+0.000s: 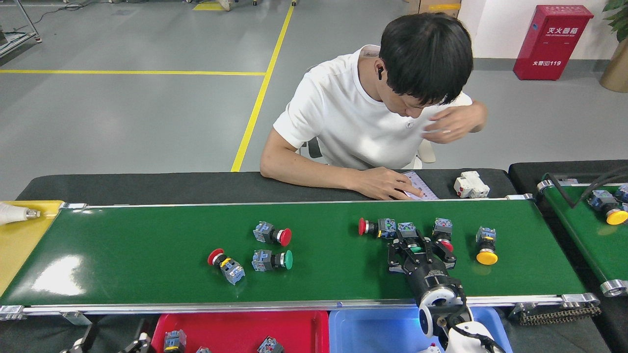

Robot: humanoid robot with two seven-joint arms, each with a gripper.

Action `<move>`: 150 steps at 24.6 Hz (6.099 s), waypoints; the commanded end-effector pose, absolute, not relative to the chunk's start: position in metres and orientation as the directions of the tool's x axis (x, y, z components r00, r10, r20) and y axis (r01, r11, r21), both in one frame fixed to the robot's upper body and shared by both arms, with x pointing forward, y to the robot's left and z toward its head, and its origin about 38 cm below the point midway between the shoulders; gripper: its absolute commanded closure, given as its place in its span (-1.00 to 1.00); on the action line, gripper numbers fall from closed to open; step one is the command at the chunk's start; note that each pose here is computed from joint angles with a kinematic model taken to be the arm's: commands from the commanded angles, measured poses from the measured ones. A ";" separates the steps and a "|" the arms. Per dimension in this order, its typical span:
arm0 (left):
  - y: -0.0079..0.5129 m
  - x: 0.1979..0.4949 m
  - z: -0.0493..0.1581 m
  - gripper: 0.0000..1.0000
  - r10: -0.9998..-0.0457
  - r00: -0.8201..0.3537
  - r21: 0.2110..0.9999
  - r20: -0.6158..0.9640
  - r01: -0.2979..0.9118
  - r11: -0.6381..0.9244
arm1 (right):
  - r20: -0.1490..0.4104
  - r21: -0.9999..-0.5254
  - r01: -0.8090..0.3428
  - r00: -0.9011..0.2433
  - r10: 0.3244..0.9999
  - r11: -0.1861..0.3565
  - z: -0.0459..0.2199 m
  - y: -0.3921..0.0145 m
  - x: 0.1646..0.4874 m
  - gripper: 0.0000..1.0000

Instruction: Pick switch part from conveyor to tray

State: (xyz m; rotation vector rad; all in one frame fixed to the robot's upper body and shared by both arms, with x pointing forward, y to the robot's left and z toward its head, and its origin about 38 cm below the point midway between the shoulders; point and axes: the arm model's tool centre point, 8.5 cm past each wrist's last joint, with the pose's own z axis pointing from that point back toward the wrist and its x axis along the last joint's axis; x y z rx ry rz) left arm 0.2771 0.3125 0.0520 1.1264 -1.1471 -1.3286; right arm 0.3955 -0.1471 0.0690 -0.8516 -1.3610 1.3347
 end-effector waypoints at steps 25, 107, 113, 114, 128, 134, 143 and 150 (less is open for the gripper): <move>0.319 0.420 0.026 0.66 -0.981 -0.135 0.963 -0.138 0.214 -0.165 | 0.235 -0.967 -0.204 -0.502 0.832 0.150 0.117 -0.068 0.355 -0.94; 0.417 0.385 0.050 0.92 -0.993 0.021 0.986 -0.118 0.120 -0.114 | 0.115 -0.993 -0.015 -0.068 0.991 0.114 0.112 -0.205 0.372 -0.97; 0.326 0.283 0.040 0.89 -0.968 -0.221 0.986 -0.121 0.085 -0.143 | 0.092 -0.996 0.023 -0.003 0.996 0.092 0.076 -0.236 0.318 -0.98; 0.309 0.272 0.036 0.88 -0.952 -0.281 0.985 -0.123 0.085 -0.152 | 0.089 -0.996 0.009 0.000 0.996 0.089 0.072 -0.238 0.313 -0.98; 0.262 0.245 0.025 -1.00 -0.895 -0.426 0.982 -0.135 0.063 -0.178 | 0.087 -0.978 -0.192 -0.035 0.996 0.079 0.050 -0.223 0.358 -0.98; 0.332 0.235 0.029 -1.00 -0.993 -0.121 0.988 0.016 0.157 -0.003 | 0.101 -0.977 -0.201 -0.115 0.988 0.076 0.051 -0.175 0.384 -0.98; 0.362 0.253 0.046 -1.00 -0.999 -0.033 0.992 -0.009 0.122 -0.013 | 0.090 -0.965 -0.256 -0.156 0.984 0.048 0.043 -0.131 0.429 -0.47; 0.361 0.341 0.038 -1.00 -0.997 -0.022 0.988 -0.077 0.135 -0.079 | 0.083 -0.974 -0.225 -0.283 0.955 0.018 0.049 -0.122 0.428 0.32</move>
